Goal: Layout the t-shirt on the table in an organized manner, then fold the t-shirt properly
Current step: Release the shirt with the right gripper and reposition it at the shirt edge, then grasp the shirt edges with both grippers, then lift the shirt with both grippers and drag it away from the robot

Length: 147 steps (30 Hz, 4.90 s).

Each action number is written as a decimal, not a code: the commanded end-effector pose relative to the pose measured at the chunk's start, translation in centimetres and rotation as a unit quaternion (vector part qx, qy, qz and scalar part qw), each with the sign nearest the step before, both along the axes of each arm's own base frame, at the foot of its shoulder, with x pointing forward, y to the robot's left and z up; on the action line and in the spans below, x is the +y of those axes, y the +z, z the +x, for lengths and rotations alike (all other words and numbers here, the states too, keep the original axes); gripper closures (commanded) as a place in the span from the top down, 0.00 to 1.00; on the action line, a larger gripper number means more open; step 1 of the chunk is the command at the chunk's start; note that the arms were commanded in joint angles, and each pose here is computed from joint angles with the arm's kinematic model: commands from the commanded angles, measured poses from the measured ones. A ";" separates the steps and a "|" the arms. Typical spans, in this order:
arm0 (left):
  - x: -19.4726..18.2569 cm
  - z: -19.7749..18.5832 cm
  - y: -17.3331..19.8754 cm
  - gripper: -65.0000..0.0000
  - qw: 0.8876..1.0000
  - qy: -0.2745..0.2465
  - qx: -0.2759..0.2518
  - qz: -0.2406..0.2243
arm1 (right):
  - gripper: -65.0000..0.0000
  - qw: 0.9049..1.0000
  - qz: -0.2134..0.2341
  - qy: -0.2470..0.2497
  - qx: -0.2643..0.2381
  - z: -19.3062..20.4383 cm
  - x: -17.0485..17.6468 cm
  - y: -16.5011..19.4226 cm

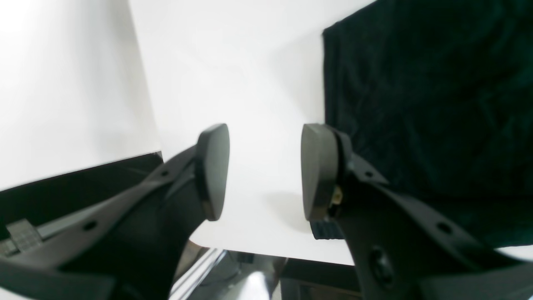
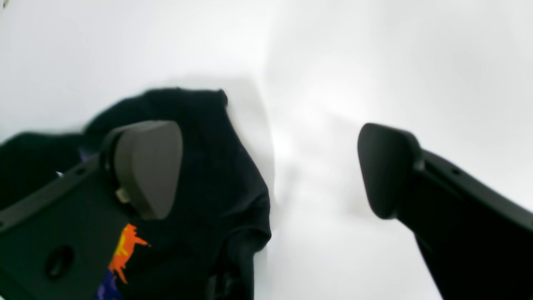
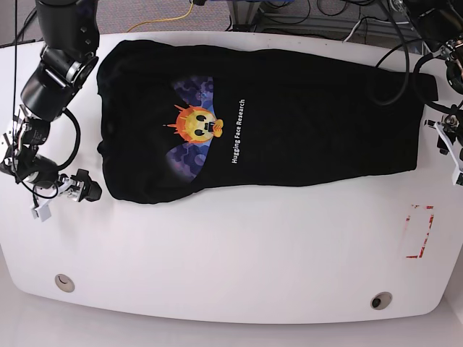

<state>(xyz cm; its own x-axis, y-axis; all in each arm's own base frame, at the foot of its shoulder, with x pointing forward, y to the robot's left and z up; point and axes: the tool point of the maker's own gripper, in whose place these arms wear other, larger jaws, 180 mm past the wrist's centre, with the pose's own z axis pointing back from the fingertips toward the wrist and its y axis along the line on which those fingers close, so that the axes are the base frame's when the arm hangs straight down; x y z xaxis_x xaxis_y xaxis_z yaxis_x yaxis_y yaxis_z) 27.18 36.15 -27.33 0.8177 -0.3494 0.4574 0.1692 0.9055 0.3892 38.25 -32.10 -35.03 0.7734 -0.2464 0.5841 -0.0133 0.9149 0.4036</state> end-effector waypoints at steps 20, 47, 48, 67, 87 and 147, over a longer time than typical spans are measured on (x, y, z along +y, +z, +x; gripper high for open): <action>-1.4 5.0 5.0 0.40 0.994 -0.006 -0.103 -0.021 | 1.00 0.998 0.062 0.007 0.004 2.3 5.4 -3.3; 2.0 5.1 -1.3 0.40 0.969 0.141 -0.086 -0.182 | 0.01 0.996 0.079 0.016 0.027 0.8 7.7 -5.4; 2.2 5.2 -1.7 0.40 0.966 0.148 -0.088 -0.192 | 0.01 0.996 0.078 0.016 0.030 0.6 7.6 -5.6; -0.4 6.4 -7.5 0.60 0.964 0.095 -0.026 -0.246 | 0.01 0.996 0.079 0.020 0.040 0.0 7.7 -6.0; -5.2 9.1 -10.5 0.42 0.959 0.037 0.007 -0.280 | 0.00 0.996 0.080 0.019 0.039 0.1 7.8 -6.0; -7.1 -3.2 -9.3 0.01 0.988 -0.048 0.112 -0.095 | 0.00 0.995 -0.034 0.079 0.060 -10.6 5.0 -4.0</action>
